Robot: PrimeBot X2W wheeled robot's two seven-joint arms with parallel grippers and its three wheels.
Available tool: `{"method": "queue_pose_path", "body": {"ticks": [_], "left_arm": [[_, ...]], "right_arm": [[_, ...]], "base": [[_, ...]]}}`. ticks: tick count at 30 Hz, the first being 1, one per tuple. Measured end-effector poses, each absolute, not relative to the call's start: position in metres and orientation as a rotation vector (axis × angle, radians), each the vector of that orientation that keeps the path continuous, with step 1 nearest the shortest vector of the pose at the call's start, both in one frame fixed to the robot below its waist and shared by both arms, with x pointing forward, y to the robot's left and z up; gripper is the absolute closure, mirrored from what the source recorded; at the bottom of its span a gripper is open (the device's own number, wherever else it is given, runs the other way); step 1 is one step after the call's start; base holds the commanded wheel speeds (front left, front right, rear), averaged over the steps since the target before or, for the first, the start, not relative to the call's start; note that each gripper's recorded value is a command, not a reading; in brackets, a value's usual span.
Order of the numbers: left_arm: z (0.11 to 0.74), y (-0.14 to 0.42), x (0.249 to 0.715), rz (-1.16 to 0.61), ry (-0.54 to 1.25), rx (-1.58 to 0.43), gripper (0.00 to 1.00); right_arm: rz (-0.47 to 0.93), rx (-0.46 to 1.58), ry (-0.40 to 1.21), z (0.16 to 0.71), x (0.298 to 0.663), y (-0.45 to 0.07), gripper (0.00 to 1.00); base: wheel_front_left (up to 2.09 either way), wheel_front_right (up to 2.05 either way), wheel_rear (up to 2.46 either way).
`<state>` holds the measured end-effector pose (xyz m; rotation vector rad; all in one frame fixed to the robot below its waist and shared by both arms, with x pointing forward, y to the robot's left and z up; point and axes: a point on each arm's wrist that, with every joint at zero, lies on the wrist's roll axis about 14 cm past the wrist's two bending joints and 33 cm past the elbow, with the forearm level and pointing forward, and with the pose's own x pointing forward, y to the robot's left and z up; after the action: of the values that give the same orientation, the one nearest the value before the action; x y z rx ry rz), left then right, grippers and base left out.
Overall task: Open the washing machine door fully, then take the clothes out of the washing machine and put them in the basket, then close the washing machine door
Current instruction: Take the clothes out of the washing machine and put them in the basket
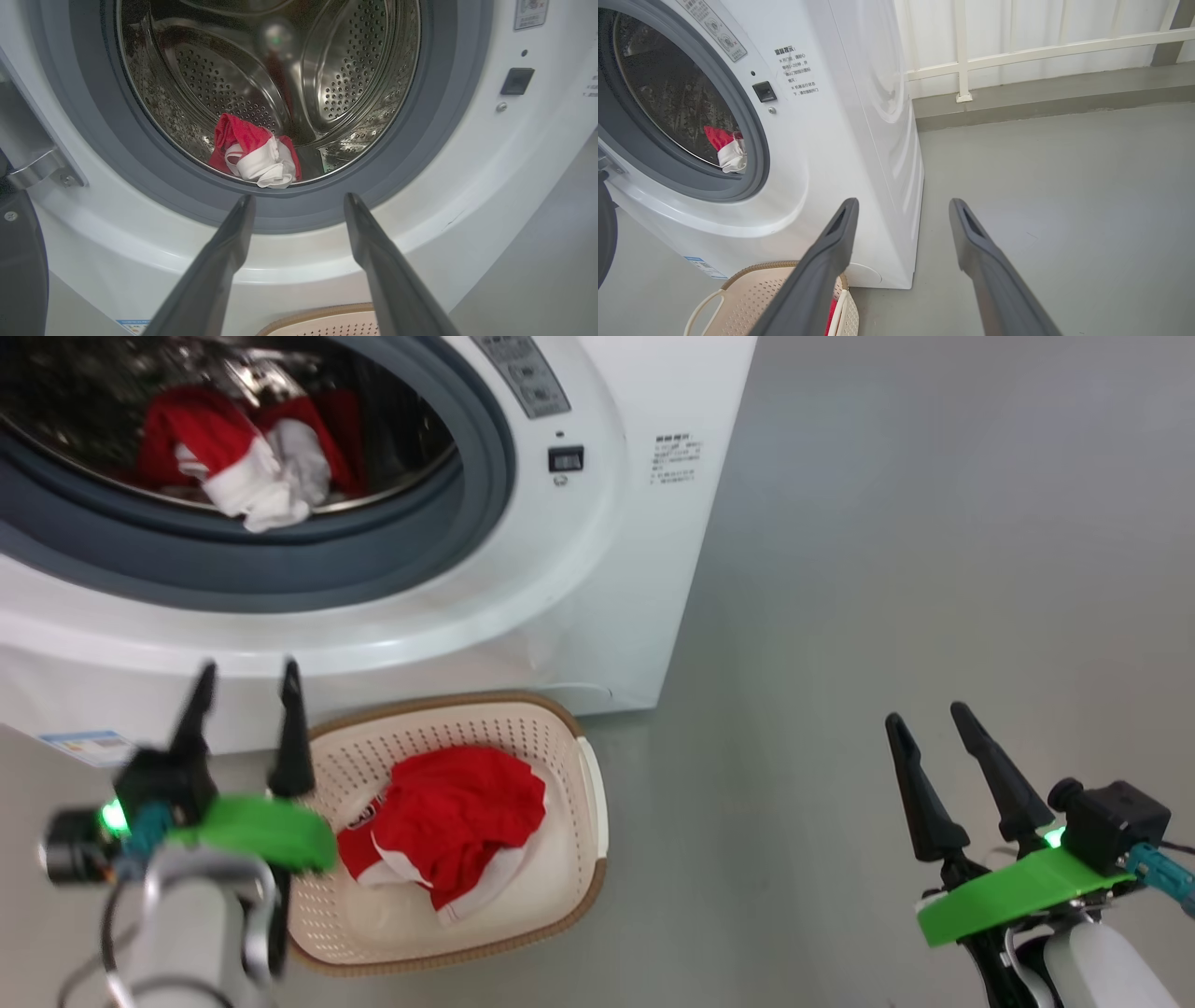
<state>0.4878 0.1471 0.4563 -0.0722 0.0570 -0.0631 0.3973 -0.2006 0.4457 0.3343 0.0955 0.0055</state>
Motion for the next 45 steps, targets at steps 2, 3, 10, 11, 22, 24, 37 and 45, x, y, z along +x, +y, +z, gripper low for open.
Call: {"method": "queue_pose_path", "body": {"ticks": [2, 3, 10, 11, 22, 24, 37, 45], "left_arm": [[0.454, 0.147, 0.506, -0.062, 0.066, -0.059, 0.00], [0.453, 0.147, 0.515, -0.063, 0.071, -0.054, 0.00], [0.448, 0.137, 0.573, -0.076, 0.106, -0.003, 0.00], [0.447, 0.134, 0.581, -0.080, 0.114, 0.005, 0.00], [0.421, 0.123, 0.647, -0.081, 0.236, 0.092, 0.00], [0.416, 0.125, 0.656, -0.065, 0.255, 0.095, 0.00], [0.385, 0.140, 0.690, 0.025, 0.338, 0.108, 0.00], [0.372, 0.148, 0.697, 0.052, 0.354, 0.124, 0.00]], "right_arm": [[0.001, 0.334, 0.103, 0.442, 0.401, -0.202, 0.00], [-0.001, 0.334, 0.106, 0.441, 0.403, -0.202, 0.00], [-0.022, 0.341, 0.123, 0.430, 0.416, -0.205, 0.00], [-0.025, 0.342, 0.124, 0.429, 0.419, -0.205, 0.00], [-0.043, 0.341, 0.149, 0.409, 0.443, -0.208, 0.00], [-0.047, 0.342, 0.155, 0.405, 0.446, -0.209, 0.00], [-0.079, 0.331, 0.182, 0.390, 0.453, -0.218, 0.00], [-0.100, 0.329, 0.200, 0.383, 0.448, -0.222, 0.00]], "base": [[0.00, 0.00, 0.00], [0.00, 0.00, 0.00], [0.00, 0.00, 0.00], [0.00, 0.00, 0.00], [0.00, 0.00, 0.00], [0.00, 0.00, 0.00], [0.00, 0.00, 0.00], [0.00, 0.00, 0.00]]}}
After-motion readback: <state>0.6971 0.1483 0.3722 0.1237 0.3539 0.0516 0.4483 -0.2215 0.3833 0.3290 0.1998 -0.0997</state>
